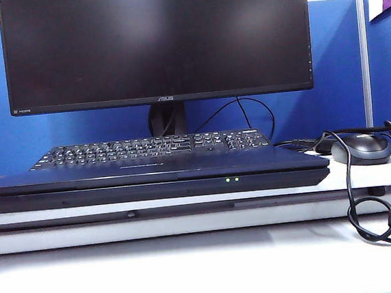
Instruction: Open the lid of the black laptop.
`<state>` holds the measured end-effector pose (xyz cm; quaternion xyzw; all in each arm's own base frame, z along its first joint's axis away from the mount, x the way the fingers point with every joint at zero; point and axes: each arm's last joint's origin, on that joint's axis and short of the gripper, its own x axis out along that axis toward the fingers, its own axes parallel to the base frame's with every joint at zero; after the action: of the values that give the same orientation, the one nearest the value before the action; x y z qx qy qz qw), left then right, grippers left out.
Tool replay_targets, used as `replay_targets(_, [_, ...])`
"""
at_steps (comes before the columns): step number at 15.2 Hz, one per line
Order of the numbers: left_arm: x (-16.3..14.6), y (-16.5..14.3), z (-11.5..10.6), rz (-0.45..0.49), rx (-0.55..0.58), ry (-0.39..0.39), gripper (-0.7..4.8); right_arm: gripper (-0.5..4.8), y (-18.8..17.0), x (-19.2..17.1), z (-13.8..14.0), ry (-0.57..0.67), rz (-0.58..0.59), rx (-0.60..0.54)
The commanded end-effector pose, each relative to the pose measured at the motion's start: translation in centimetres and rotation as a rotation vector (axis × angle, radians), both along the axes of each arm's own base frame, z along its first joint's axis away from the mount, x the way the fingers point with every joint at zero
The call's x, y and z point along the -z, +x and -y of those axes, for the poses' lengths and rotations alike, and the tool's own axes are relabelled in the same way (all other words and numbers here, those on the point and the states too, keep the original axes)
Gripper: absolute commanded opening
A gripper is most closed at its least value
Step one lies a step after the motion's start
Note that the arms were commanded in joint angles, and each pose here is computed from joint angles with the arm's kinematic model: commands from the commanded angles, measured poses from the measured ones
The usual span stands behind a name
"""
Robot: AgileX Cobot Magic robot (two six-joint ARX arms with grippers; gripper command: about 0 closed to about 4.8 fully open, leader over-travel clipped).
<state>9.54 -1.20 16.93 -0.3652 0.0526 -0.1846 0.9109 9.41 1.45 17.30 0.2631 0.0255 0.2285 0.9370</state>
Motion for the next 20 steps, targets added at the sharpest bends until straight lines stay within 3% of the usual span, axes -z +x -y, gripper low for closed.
replay_targets(1, [-1.4, -1.0, 1.1, 0.112, 0.488, -0.015, -0.05, -0.01, -1.4, -2.5, -1.0, 0.115, 0.146, -0.454])
replay_targets(2, [-1.6, -1.2, 1.3, 0.062, 0.568, -0.087, -0.04, -0.01, -1.7, -2.8, -1.3, 0.130, 0.149, -0.535])
replay_targets(5, [-1.0, -1.8, 1.9, -0.074, 0.834, -0.117, -0.03, -0.02, -2.1, -2.2, -2.6, 0.182, 0.022, -0.741])
replay_targets(6, [-0.4, -1.9, 2.1, -0.163, 0.895, -0.145, -0.03, -0.02, -2.1, -1.6, -3.3, 0.155, -0.011, -0.769])
replay_targets(7, [0.3, -2.0, 2.4, -0.232, 0.920, -0.156, 0.19, -0.02, -2.0, 0.0, -3.8, 0.097, -0.108, -0.722])
replay_targets(9, [1.5, -1.9, 2.6, -0.279, 0.836, -0.113, 0.26, -0.01, -2.1, 2.2, -4.4, -0.021, -0.261, -0.593])
replay_targets(11, [1.7, -1.7, 2.6, -0.262, 0.764, -0.080, 0.26, -0.02, -2.1, 2.0, -5.0, -0.060, -0.210, -0.562])
replay_targets(13, [1.7, -1.5, 2.6, -0.250, 0.704, -0.066, 0.25, -0.02, -1.9, 2.6, -5.3, -0.092, -0.264, -0.528])
replay_targets(16, [1.7, -1.6, 2.6, -0.311, 0.708, -0.067, 0.24, -0.02, -1.1, 2.6, -5.9, -0.183, -0.346, -0.516])
replay_targets(20, [-0.1, -2.4, 2.1, -0.317, 0.544, 0.092, -0.02, -0.02, 1.4, 0.4, -7.6, -0.348, -0.334, -0.472])
